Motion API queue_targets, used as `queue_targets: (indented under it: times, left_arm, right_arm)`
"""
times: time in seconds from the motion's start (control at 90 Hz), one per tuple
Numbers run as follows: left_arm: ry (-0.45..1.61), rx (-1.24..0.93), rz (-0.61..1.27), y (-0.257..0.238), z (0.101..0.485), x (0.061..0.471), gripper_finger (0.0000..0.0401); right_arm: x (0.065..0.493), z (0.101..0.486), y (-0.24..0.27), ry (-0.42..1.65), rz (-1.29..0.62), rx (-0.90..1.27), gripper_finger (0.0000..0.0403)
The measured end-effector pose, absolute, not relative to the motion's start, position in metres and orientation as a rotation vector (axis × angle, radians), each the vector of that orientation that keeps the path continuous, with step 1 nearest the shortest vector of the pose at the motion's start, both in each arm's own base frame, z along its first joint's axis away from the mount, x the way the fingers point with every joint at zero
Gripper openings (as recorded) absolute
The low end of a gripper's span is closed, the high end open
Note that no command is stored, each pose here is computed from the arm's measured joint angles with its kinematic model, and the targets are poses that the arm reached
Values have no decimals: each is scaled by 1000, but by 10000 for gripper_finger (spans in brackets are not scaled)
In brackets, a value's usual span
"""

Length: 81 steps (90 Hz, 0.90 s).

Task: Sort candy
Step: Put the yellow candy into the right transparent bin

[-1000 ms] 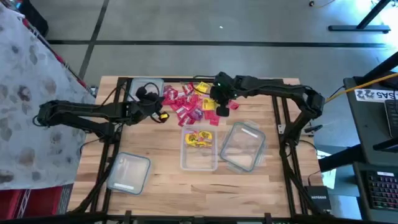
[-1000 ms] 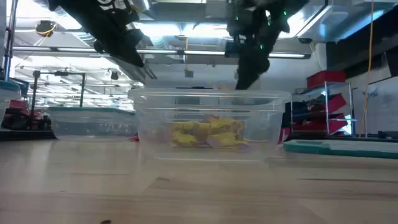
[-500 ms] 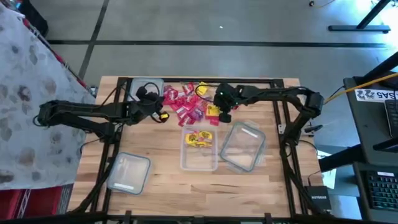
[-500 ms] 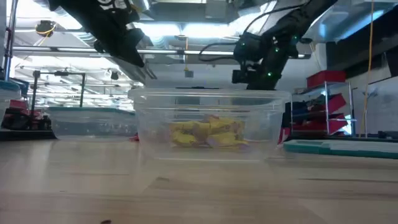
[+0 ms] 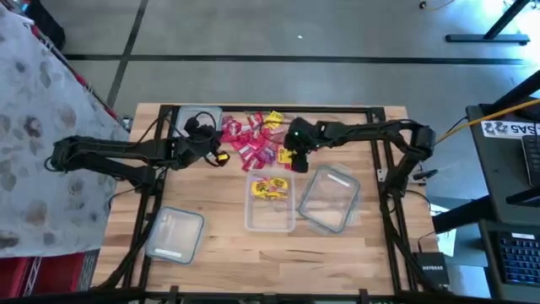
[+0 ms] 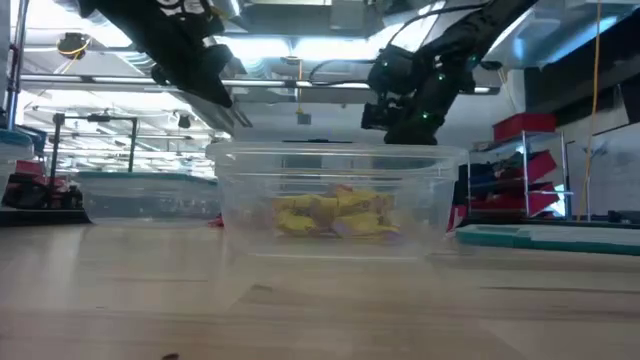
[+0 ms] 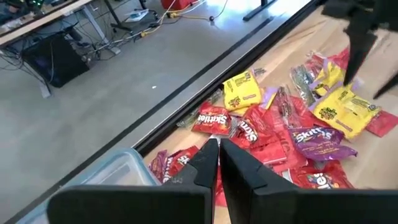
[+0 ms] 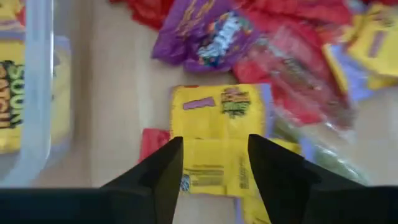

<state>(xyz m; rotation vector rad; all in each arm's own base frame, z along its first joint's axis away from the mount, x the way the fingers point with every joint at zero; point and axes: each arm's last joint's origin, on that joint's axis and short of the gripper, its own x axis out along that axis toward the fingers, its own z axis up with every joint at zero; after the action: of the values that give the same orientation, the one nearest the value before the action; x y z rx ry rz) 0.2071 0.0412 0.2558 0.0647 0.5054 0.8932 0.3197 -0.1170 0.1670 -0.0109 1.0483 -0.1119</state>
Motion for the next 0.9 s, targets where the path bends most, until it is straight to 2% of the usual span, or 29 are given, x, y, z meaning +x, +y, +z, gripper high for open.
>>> queue_targets:
  times: [0.156, 0.233, 0.322, 0.456, 0.511, 0.789, 0.9]
  left_arm:
    - [507, 67, 893, 41, 256, 207, 0]
    - [511, 68, 893, 41, 255, 207, 0]
    - [512, 66, 893, 41, 255, 207, 0]
    - [512, 66, 894, 41, 255, 207, 0]
    - [511, 65, 894, 41, 255, 207, 0]
    - [509, 63, 893, 41, 255, 207, 0]
    - [507, 59, 893, 41, 255, 207, 0]
  right_arm:
    - [323, 141, -120, 1122, -109, 3, 169]
    - [325, 133, -121, 1145, -123, 14, 154]
    - [326, 132, -121, 1147, -146, 23, 116]
    - [324, 142, -121, 1134, -184, 32, 28]
    - [324, 151, -121, 1109, -194, 24, 10]
    - [322, 200, -116, 1015, -240, -25, 3]
    - [327, 215, -101, 935, -126, -3, 1]
